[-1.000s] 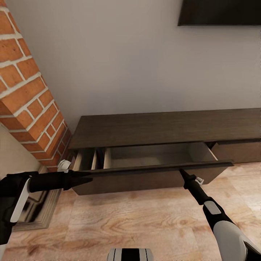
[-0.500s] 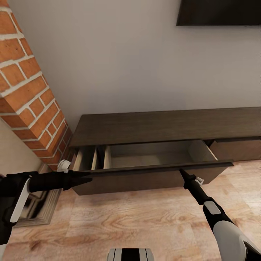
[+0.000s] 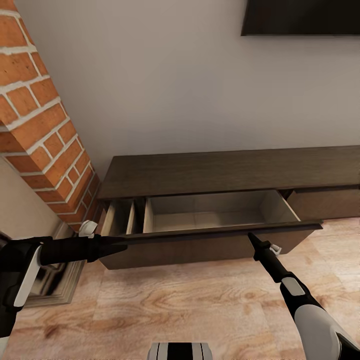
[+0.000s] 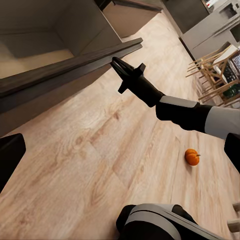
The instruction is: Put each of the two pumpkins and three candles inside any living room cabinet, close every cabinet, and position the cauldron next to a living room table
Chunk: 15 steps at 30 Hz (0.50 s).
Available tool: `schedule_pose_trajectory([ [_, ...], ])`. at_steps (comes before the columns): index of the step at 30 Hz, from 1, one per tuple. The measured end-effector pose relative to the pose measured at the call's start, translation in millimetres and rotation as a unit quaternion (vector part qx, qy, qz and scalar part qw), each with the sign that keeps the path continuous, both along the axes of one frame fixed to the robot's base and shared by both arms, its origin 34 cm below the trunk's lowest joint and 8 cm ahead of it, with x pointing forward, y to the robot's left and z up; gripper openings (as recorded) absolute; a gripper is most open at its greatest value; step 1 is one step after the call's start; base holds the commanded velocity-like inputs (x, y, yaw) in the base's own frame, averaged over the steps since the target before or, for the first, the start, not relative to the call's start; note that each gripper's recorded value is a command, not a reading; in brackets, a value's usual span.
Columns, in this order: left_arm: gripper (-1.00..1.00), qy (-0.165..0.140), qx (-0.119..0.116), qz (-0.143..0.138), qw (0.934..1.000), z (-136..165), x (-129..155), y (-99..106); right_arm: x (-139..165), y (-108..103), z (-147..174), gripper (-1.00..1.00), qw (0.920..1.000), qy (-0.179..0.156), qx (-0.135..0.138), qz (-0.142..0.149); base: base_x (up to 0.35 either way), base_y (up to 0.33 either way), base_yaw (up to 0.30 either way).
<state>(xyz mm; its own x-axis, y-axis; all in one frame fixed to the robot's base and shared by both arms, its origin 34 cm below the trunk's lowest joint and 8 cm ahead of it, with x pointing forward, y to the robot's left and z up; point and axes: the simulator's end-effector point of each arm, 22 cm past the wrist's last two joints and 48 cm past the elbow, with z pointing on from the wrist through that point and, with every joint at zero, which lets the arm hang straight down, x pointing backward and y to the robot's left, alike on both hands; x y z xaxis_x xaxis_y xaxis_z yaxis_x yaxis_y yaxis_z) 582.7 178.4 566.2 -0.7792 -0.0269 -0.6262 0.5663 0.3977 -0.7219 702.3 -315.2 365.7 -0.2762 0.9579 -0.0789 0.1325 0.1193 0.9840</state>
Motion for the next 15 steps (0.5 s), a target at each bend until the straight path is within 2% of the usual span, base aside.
schedule_pose_trajectory([
  [15,1.0,0.0,0.0,0.0,1.0,0.1,0.2,0.3,0.0,-0.2,-0.1,-1.0,1.0,0.0,0.0,0.0,-0.043,0.0,0.0],
])
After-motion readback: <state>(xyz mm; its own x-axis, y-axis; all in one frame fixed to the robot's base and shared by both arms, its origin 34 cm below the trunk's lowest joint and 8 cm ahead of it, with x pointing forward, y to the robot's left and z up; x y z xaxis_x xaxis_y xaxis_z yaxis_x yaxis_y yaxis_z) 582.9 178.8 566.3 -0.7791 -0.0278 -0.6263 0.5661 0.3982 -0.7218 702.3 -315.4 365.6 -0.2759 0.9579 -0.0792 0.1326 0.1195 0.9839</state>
